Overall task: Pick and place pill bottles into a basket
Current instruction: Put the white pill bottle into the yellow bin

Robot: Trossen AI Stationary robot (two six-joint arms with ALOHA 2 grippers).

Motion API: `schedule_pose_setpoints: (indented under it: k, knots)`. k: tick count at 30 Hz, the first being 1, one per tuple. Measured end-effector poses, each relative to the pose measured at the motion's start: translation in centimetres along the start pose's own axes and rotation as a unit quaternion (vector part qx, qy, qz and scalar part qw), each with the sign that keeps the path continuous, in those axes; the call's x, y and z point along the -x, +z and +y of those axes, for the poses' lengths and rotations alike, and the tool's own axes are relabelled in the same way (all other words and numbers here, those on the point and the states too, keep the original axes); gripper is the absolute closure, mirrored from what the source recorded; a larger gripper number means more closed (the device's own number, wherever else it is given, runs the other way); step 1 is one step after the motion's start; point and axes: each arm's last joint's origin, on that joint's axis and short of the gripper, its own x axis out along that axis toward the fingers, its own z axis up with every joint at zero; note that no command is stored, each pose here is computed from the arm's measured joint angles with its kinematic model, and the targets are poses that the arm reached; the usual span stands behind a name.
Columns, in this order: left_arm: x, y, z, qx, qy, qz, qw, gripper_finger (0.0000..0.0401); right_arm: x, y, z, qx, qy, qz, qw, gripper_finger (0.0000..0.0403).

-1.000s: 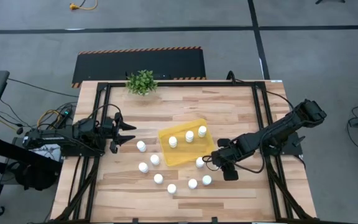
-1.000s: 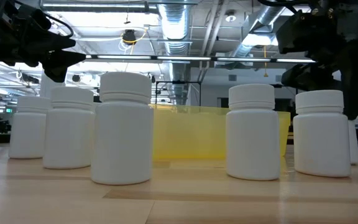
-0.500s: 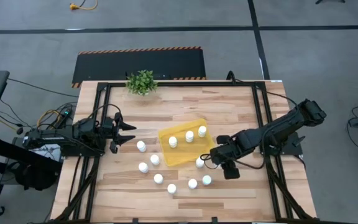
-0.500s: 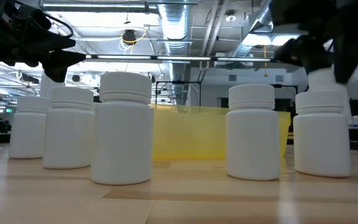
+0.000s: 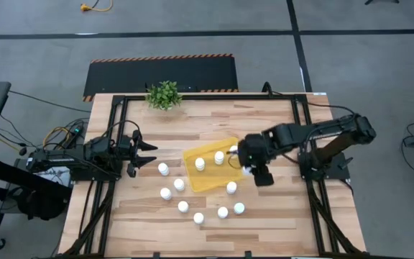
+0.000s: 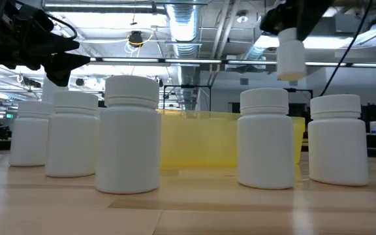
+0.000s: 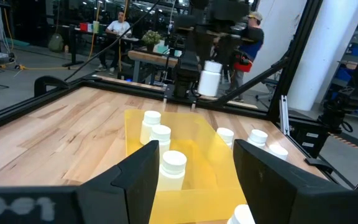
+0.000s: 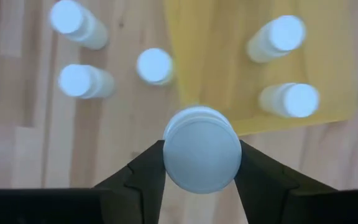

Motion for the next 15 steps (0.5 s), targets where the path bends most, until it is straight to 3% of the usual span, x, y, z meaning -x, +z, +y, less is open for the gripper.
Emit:
schedule_pose_setpoints:
  k: [9, 15]
  knots:
    - [0.0, 0.0, 0.0, 0.0, 0.0, 0.0, 1.0, 0.0207, 0.2, 0.6, -3.8, -0.004, -0.025, -0.044, 0.999, 0.0254]
    - [0.0, 0.0, 0.0, 0.0, 0.0, 0.0, 1.0, 0.0207, -3.4, 1.9, -4.9, 0.006, -0.008, 0.001, 1.0, 0.0246]
